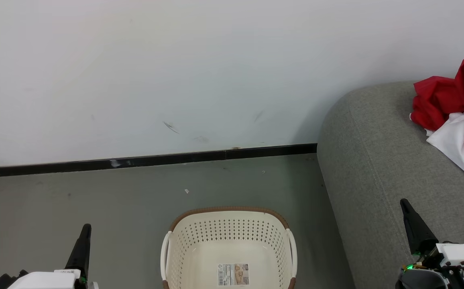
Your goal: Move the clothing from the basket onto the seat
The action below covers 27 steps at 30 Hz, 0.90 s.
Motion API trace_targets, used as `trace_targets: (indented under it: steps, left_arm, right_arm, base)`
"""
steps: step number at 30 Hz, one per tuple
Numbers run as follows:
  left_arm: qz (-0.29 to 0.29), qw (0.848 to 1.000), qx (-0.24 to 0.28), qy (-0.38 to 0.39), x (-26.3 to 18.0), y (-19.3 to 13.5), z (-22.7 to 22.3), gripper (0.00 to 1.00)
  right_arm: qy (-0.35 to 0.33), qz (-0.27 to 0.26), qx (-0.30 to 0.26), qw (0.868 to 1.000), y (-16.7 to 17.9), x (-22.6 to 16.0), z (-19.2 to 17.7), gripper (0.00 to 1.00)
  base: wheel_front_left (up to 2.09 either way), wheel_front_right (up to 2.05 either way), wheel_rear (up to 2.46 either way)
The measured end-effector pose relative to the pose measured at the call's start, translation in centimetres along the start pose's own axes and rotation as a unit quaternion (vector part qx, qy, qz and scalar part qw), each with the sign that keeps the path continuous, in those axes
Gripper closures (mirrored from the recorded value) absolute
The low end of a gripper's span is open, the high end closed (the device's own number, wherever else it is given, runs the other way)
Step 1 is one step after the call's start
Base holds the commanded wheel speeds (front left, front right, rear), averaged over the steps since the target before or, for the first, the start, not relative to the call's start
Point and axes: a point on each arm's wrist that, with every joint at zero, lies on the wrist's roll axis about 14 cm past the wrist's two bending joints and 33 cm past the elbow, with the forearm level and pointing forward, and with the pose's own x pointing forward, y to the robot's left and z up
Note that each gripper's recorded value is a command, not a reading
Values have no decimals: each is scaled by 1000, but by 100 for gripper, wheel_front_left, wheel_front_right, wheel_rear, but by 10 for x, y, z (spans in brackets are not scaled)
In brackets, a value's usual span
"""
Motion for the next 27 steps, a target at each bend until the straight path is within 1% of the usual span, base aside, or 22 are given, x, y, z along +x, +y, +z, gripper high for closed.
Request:
trace_targets:
  steps: [2,27]
  left_arm:
    - [-4,1000,-5,-2,1,-2,1,100]
    - [-6,1000,-6,-2,1,-3,1,100]
  right_arm:
    - [-1,1,8,1000,0,0,1,100]
    - [0,3,8,1000,1,0,0,100]
  base:
    - [0,0,0]
    - [0,0,0]
